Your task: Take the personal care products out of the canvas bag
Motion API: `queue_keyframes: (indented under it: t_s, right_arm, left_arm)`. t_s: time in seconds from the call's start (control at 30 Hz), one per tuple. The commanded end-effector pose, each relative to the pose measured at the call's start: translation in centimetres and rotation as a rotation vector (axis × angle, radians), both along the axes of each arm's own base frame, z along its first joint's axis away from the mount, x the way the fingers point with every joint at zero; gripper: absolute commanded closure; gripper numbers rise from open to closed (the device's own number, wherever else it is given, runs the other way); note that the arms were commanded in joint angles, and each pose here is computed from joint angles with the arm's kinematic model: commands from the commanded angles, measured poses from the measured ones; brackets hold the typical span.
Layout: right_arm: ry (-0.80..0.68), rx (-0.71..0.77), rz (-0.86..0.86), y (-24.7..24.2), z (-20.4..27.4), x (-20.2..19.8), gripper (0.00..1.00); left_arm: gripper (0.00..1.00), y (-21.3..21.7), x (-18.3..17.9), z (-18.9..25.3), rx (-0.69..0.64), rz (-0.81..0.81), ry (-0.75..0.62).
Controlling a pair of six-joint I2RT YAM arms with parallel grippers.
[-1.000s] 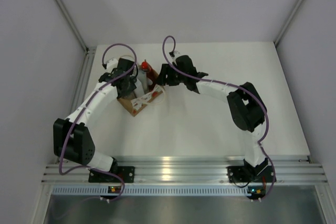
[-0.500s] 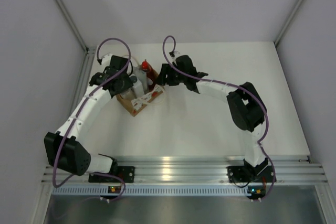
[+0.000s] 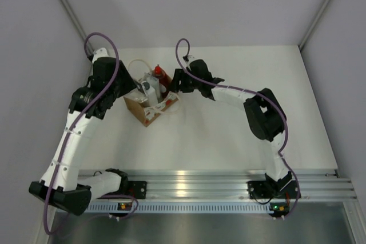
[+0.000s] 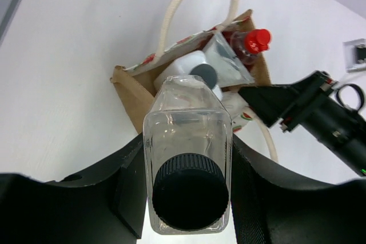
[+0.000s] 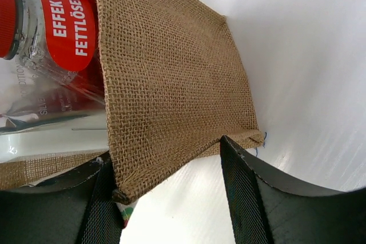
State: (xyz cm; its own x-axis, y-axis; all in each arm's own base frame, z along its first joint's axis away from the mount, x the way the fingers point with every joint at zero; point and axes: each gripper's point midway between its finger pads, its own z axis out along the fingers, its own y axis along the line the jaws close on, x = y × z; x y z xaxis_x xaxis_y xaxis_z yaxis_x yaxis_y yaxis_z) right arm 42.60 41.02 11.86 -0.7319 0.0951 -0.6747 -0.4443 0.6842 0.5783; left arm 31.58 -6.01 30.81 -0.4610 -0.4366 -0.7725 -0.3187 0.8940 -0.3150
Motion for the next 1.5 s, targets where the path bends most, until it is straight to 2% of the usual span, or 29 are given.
queue_keyframes:
  t_s: [0.0,0.17,0.33,0.47,0.77,0.83,1.07,1.47]
  right_arm:
    - [-0.009,-0.011,-0.014,-0.1,-0.2,1.2,0.42]
    - [-0.013,-0.01,-0.015,0.0,0.2,1.4,0.42]
    - [-0.014,-0.013,-0.015,0.0,0.3,1.4,0.42]
    - [-0.022,-0.018,-0.013,0.1,0.7,1.4,0.42]
    - [-0.031,-0.029,0.0,-0.1,0.7,1.4,0.42]
    - [-0.018,-0.043,0.001,-0.3,0.4,1.2,0.42]
    - [-0.015,-0.046,0.004,-0.4,0.4,1.0,0.41]
    - [-0.013,-0.043,0.003,-0.4,0.6,0.9,0.41]
  left_arm:
    - [1.0,-1.4,-0.9,8.5,-0.116,-0.089,-0.272]
    - [1.0,-2.1,-3.4,9.9,-0.133,-0.185,-0.304]
    - [1.0,-3.4,-5.2,8.9,-0.128,-0.308,-0.257]
    - [1.0,-4.8,-6.8,6.4,-0.135,-0.42,-0.184]
    - [1.0,-5.0,-9.3,-2.8,-0.091,-0.514,-0.004]
    - [1.0,-4.8,-9.6,-5.4,-0.083,-0.503,0.062]
    - [1.0,-2.7,-9.7,-9.6,-0.016,-0.368,0.152]
    - [1.0,-0.7,-8.4,-12.4,0.092,-0.187,0.263]
